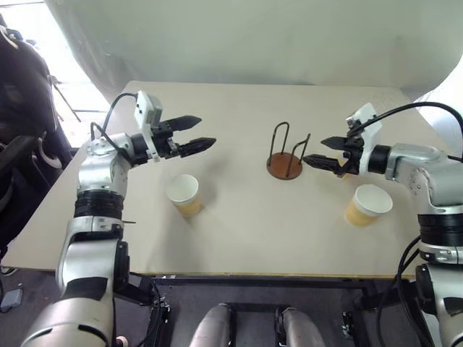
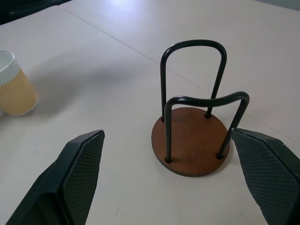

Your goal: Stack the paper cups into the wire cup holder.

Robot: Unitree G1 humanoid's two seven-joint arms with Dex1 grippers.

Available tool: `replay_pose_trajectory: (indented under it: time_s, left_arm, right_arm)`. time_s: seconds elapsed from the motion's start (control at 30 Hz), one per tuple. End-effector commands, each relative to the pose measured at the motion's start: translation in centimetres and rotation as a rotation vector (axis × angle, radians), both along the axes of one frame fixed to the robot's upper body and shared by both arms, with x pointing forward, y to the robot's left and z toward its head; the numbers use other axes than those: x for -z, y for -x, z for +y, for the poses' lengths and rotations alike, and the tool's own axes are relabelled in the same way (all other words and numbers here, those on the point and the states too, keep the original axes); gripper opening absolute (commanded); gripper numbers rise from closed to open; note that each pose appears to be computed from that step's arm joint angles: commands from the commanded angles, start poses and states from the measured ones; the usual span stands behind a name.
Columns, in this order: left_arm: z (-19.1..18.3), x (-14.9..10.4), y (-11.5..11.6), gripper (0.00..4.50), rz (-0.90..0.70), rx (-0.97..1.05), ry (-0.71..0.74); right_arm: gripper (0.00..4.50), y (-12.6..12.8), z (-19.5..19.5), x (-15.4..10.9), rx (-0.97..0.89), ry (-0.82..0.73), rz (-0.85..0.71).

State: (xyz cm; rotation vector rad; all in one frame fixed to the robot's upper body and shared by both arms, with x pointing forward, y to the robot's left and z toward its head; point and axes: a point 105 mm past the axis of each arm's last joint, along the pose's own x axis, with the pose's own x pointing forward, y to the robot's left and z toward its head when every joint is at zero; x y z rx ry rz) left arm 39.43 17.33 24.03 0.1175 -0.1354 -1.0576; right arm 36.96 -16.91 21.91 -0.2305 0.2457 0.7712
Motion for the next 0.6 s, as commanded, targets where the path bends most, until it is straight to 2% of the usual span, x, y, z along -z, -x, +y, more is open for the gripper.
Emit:
replay_pose_trajectory:
  time_s: [0.03, 0.2, 0.37, 0.6]
  left_arm:
    - [0.2, -2.2, 1.4, 4.50, -0.023, 0.115, 0.004]
    - [0.5, -2.6, 2.7, 4.50, 0.025, 0.230, -0.035]
    - [1.2, -2.8, 2.2, 4.50, 0.003, 0.206, -0.135]
    - [0.8, -3.5, 2.2, 4.50, -0.028, 0.232, -0.153]
  right_arm:
    - [4.45, 0.1, 0.5, -1.3, -0.009, 0.028, -0.045]
    - [4.45, 0.5, 1.3, -1.0, -0.037, 0.035, -0.032]
    - [4.45, 0.6, 2.3, -0.3, -0.051, 0.049, -0.029]
    - [4.45, 0.2, 4.2, 1.3, -0.021, 0.064, -0.038]
